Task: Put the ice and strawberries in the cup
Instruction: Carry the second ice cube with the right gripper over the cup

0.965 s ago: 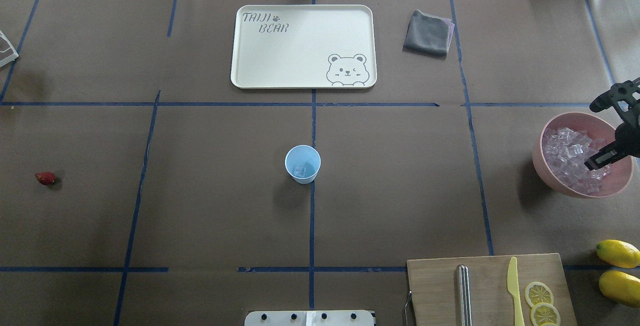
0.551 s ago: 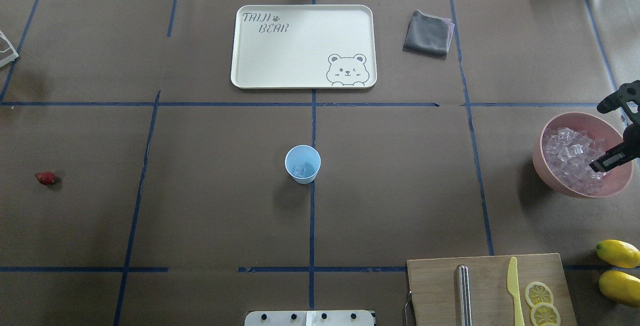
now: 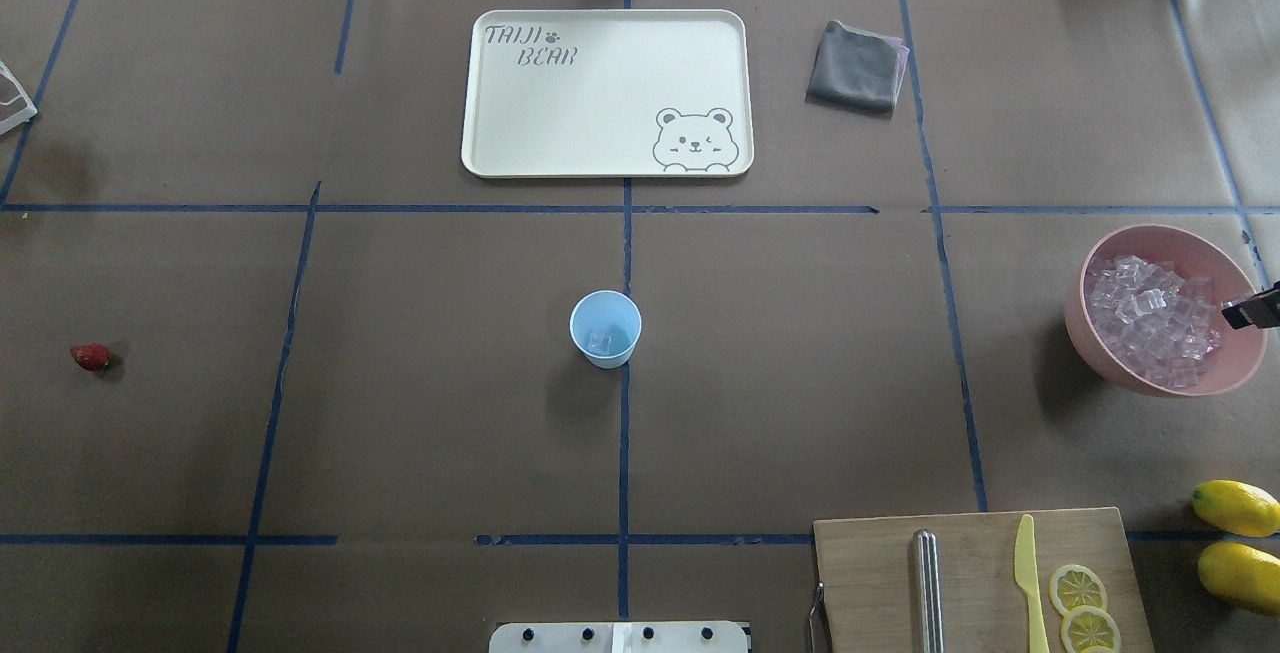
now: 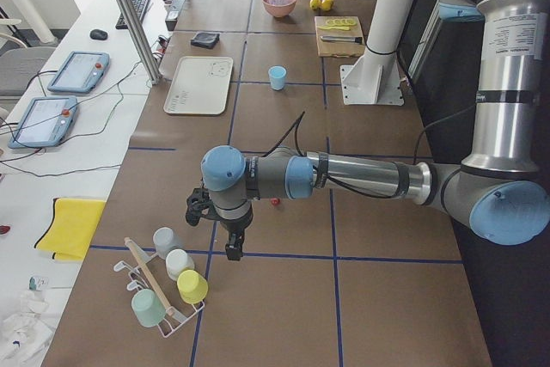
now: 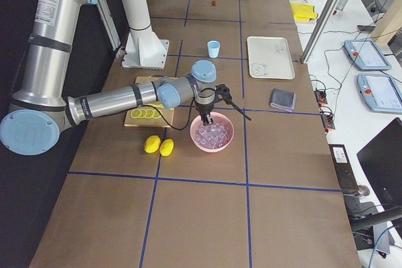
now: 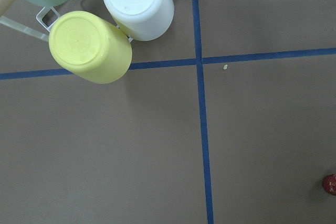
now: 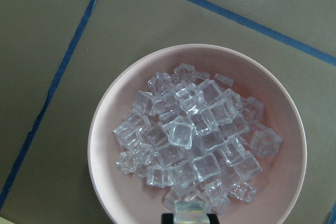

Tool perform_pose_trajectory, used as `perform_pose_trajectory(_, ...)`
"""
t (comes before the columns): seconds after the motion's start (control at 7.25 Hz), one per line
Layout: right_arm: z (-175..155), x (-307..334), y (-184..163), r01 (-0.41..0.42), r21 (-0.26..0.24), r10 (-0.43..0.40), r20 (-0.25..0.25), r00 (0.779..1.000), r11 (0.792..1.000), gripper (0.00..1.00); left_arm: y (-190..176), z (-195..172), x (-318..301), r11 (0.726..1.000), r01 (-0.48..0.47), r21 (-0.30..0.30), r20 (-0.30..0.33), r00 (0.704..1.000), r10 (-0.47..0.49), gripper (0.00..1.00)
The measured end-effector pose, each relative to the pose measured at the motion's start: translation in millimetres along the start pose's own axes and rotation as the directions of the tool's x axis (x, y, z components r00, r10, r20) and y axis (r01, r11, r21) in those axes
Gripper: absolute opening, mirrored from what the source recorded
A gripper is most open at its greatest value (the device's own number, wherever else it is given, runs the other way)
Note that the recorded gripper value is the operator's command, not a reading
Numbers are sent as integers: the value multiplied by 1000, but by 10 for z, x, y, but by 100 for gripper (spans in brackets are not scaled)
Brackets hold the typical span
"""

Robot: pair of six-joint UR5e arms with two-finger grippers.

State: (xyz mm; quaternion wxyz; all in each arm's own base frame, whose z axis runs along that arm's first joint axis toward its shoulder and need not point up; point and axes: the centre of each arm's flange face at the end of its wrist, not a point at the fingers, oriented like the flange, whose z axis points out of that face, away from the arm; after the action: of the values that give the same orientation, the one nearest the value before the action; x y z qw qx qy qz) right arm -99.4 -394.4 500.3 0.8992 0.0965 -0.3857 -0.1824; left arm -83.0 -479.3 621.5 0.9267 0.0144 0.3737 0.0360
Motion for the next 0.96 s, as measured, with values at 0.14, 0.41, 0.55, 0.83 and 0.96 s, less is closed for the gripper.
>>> perform_pose_trajectory(0.14,-139,-75,-46,-10,3,10,1,1000,1000,0,2,1,0,1000,0,0,0,1000,0,100)
perform_pose_trajectory(0.41,-385,-336,-412,-13,12,13,-3,1000,1000,0,2,-4,5,1000,-1,1,0,1000,1,100)
perform_pose_trajectory(0.55,-488,-569,-714,-18,12,18,1,1000,1000,0,1,-11,11,1000,-2,3,0,1000,2,100)
perform_pose_trajectory(0.83,-591,-1468,-1361,-69,7,69,47,997,998,0,-1,-18,25,1000,3,5,-7,1000,-3,100)
perform_pose_trajectory(0.96,-521,-2084,-1597,-100,-3,100,71,993,995,0,-2,-28,41,1000,16,8,-14,1000,-16,100)
